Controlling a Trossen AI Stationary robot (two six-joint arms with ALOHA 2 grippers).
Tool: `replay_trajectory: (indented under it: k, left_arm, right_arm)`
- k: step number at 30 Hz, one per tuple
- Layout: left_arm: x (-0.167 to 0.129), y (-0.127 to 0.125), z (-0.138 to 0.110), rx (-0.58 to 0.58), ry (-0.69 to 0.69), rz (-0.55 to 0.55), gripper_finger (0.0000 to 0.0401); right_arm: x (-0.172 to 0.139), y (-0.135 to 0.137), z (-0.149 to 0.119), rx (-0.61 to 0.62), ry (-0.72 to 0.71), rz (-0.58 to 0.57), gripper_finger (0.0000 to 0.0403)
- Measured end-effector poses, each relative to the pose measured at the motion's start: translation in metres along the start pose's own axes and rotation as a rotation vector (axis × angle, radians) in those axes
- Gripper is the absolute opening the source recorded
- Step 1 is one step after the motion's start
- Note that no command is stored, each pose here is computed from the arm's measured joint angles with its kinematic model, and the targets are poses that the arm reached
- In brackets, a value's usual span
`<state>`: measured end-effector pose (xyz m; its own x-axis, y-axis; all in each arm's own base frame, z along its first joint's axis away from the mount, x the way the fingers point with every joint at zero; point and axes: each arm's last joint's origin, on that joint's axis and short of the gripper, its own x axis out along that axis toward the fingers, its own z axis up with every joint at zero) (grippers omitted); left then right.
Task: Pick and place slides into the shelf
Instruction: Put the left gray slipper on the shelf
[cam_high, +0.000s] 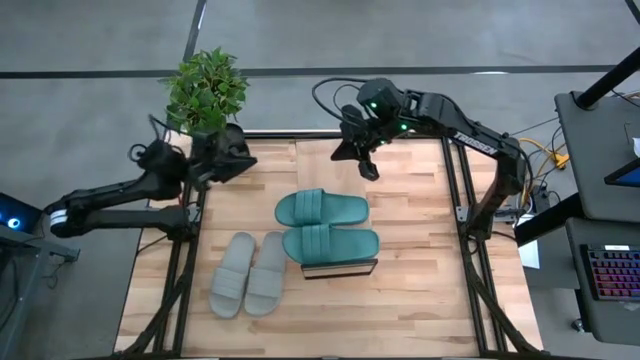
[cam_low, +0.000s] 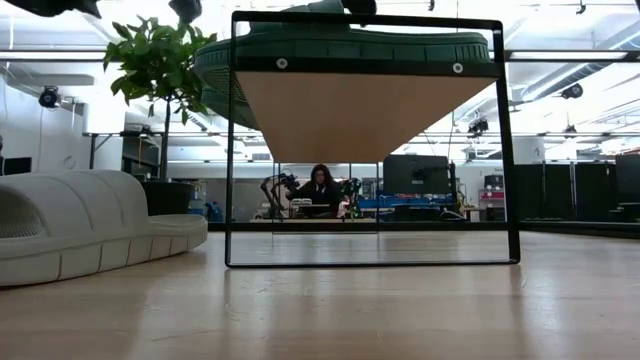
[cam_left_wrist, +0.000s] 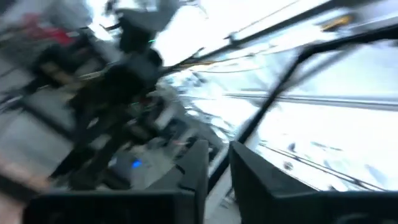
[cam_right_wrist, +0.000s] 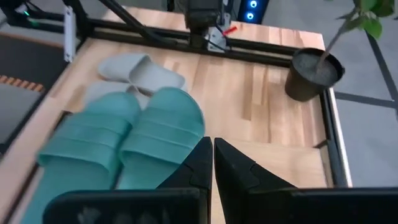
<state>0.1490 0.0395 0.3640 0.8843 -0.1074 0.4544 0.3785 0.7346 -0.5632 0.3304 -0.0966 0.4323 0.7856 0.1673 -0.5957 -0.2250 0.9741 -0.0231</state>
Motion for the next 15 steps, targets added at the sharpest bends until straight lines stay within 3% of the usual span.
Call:
replay_trajectory:
  k: [8, 15]
  left_arm:
    - [0.008, -0.008, 0.009, 0.088, -0.113, -0.212, 0.0158]
    - [0.014, -0.003, 0.008, 0.071, -0.132, -0.244, 0.0199]
  right_arm:
    - [-0.023, 0.036, 0.014, -0.002, -0.063, 0.012, 0.0008]
    - [-0.035, 0.058, 0.020, 0.023, -0.073, -0.065, 0.0008]
